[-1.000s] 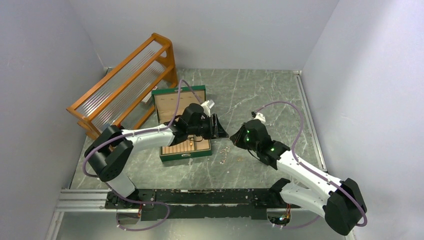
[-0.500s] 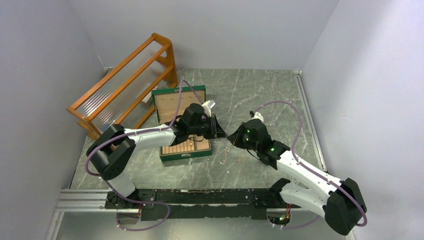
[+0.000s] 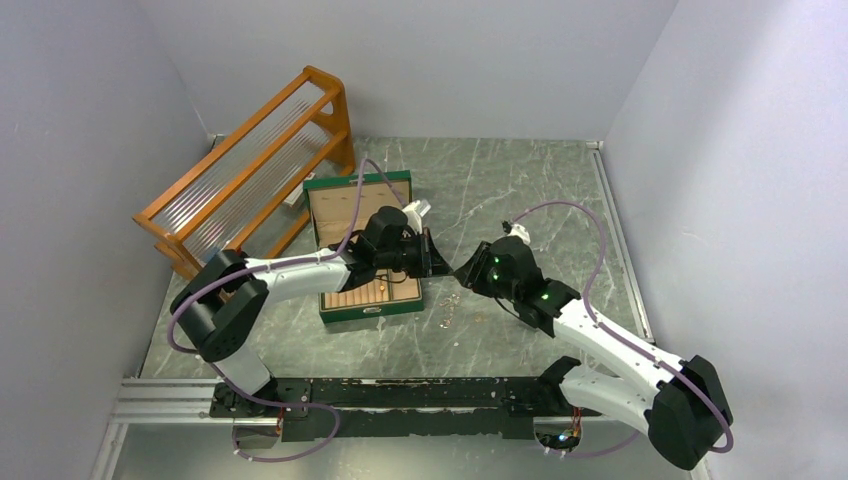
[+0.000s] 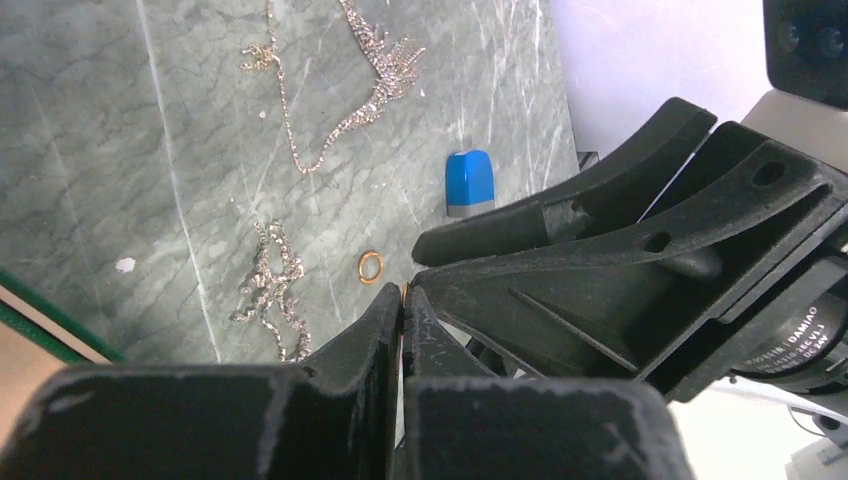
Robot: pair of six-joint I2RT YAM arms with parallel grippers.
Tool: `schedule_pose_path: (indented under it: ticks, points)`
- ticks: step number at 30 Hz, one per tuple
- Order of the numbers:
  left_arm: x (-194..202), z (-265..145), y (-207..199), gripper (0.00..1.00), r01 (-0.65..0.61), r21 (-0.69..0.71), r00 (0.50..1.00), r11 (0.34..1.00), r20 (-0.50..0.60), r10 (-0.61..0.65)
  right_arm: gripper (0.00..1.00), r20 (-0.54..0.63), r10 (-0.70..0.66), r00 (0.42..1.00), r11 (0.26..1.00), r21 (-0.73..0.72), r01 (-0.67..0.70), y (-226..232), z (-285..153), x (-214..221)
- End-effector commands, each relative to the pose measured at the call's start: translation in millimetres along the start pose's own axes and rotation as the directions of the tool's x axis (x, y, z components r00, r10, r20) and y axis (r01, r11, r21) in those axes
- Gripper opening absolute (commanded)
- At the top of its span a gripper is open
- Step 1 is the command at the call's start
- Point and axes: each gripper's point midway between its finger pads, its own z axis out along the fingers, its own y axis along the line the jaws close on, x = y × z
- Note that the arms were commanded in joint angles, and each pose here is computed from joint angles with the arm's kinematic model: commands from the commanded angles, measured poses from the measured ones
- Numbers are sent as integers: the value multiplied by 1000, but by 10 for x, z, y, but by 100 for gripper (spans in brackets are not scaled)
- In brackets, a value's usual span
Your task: Organize the mixed jewelry
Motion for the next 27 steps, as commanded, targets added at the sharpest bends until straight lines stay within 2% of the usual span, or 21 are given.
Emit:
schedule_pose_path:
  ticks: [1,5,13,18,22,27]
  points:
    - [-129,-80,-131,5,-68,10,997,998,46,67,40,22,58,998,997,-59,-57,187,-52,-122]
    - [-244,-161,-180,5,-63,24,996,998,62,61,47,35,78,996,986,-151,-72,336,-161,-155]
    - [-582,-624,-635,5,-44,246,997,968,79,26,66,167,169,971,934,-341,-104,725,-507,-609]
    - [-781,-994,-906,5,-44,358,993,933,120,0,71,136,196,971,852,-514,-99,1115,-684,-811]
    - [-904,-1239,-1032,5,-42,429,988,902,150,-26,72,149,213,966,823,-561,-95,1237,-703,-1043]
    - [-977,-1365,-1142,5,-38,489,986,871,162,-48,70,99,157,983,681,-732,-35,1599,-927,-1077]
